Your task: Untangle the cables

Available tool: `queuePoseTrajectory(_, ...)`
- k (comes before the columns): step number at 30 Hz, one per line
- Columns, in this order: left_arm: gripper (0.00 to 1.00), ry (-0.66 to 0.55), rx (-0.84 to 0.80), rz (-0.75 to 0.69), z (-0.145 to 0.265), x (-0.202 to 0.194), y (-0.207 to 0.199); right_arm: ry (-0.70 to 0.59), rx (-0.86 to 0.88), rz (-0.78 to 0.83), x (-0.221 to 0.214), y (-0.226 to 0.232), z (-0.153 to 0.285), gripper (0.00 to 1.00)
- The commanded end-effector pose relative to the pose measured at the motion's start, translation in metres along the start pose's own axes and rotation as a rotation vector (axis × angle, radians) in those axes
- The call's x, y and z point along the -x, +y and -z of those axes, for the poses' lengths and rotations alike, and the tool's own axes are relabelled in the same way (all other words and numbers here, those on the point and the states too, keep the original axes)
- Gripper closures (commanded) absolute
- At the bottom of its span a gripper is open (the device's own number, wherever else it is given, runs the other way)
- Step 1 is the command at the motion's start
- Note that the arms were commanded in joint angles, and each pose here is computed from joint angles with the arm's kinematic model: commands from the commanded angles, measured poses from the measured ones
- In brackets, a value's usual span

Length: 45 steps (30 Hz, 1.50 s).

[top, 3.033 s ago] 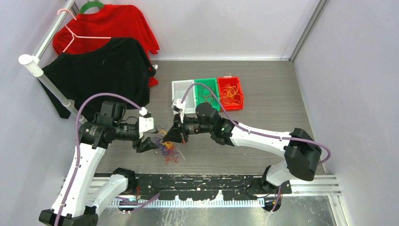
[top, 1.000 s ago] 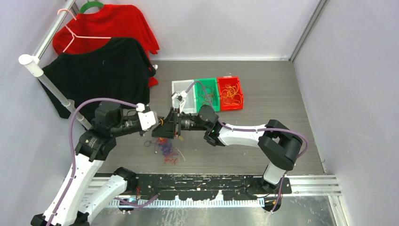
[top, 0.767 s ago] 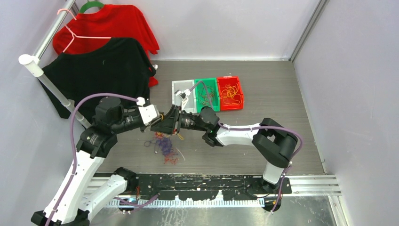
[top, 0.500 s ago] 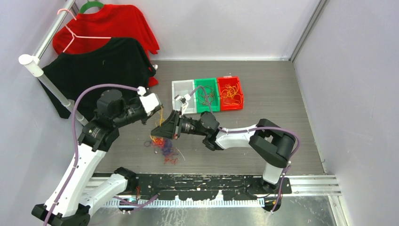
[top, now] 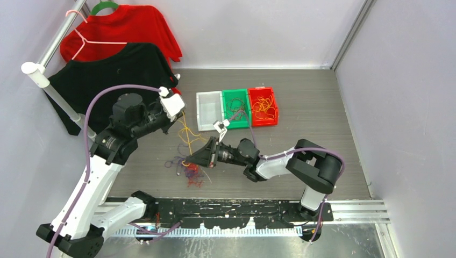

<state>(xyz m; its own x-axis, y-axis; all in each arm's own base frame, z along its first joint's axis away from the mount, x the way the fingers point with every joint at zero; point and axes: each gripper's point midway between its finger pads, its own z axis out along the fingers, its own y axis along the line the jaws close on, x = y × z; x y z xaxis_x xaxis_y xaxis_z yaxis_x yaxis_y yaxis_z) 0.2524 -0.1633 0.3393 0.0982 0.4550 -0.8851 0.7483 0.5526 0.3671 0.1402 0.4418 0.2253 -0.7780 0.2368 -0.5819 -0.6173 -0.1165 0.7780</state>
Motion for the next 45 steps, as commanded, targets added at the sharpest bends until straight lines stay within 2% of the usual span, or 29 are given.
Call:
queuePoseTrajectory(1,1.00,-0.196,0.228,-0.098,0.024,0.077,0.056,0.110,-0.084,0.044,-0.036,-0.017,0.027,0.73)
queuePoseTrajectory(7,1.00,-0.220,0.301,-0.103,0.032,0.095,0.073,0.188,-0.294,0.143,-0.052,-0.051,0.064,0.68)
queuePoseTrajectory(12,1.00,-0.224,0.303,-0.091,0.035,0.101,0.075,0.203,-0.403,0.188,-0.053,-0.063,0.086,0.62)
queuePoseTrajectory(16,1.00,-0.204,0.252,-0.064,0.033,0.093,0.064,0.159,-0.422,0.221,-0.043,-0.059,0.093,0.58)
queuePoseTrajectory(20,1.00,-0.166,0.194,-0.022,0.027,0.076,0.049,0.085,-0.430,0.264,-0.017,-0.046,0.085,0.62)
queuePoseTrajectory(26,1.00,-0.114,0.162,0.031,0.020,0.050,0.036,0.011,-0.408,0.333,0.012,-0.025,0.073,0.47)
queuePoseTrajectory(32,1.00,-0.087,0.138,0.111,0.015,0.036,0.027,-0.054,-0.375,0.398,0.033,-0.006,0.052,0.43)
queuePoseTrajectory(41,1.00,-0.055,0.165,0.282,0.021,0.029,0.022,-0.088,-0.293,0.351,0.036,-0.010,0.008,0.42)
queuePoseTrajectory(45,1.00,-0.028,0.200,0.363,0.025,0.017,0.019,-0.119,-0.355,0.365,0.041,-0.024,0.010,0.42)
